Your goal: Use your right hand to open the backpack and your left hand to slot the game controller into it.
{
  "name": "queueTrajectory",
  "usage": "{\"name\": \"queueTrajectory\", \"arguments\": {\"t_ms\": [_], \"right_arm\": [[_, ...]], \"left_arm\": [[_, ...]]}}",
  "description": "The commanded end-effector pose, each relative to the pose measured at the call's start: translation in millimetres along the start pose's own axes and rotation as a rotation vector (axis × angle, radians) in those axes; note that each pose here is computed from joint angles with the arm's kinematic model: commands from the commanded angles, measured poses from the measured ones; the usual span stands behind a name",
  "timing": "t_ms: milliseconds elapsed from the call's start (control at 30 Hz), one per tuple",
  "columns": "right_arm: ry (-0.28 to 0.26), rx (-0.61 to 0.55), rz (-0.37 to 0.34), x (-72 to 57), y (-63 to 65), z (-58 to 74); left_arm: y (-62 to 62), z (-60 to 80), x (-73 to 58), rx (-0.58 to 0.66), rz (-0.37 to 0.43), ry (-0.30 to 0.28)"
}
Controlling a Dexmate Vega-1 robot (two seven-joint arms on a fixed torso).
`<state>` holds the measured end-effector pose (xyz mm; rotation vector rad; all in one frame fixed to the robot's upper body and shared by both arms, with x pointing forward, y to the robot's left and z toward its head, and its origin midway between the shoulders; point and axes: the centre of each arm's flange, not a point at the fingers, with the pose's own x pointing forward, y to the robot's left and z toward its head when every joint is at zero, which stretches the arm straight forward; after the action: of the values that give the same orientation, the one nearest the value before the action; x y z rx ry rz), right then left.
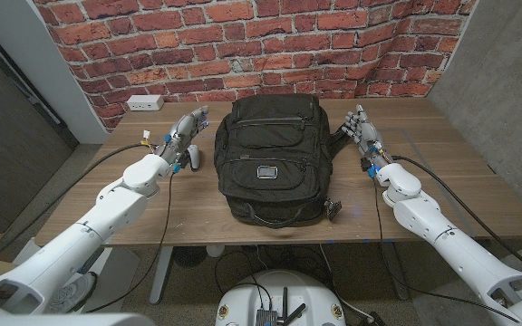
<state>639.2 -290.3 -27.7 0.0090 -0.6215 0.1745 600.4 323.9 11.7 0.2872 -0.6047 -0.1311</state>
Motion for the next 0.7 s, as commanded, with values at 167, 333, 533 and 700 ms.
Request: {"name": "queueTrajectory", "arguments": {"t_ms": [167, 333, 533, 700], "right_arm": [[-0.007, 0.001, -0.002, -3.9, 1.5, 0.5], [-0.007, 0.001, -0.006, -5.1, 2.5, 0.5], [-0.008, 0.004, -0.007, -4.8, 4.1, -1.9], [-0.010, 0.008, -0.008, -4.6, 4.8, -3.8]], "left_arm": [[28.7, 16.0, -14.8, 0.166, -0.050, -0.008], [38.4, 20.9, -16.3, 0.221, -0.062, 0.002], [50.7, 30.2, -18.6, 0.290, -0.073, 0.018], [58.7, 43.0, -18.8, 0.385, -0.101, 0.046]]}}
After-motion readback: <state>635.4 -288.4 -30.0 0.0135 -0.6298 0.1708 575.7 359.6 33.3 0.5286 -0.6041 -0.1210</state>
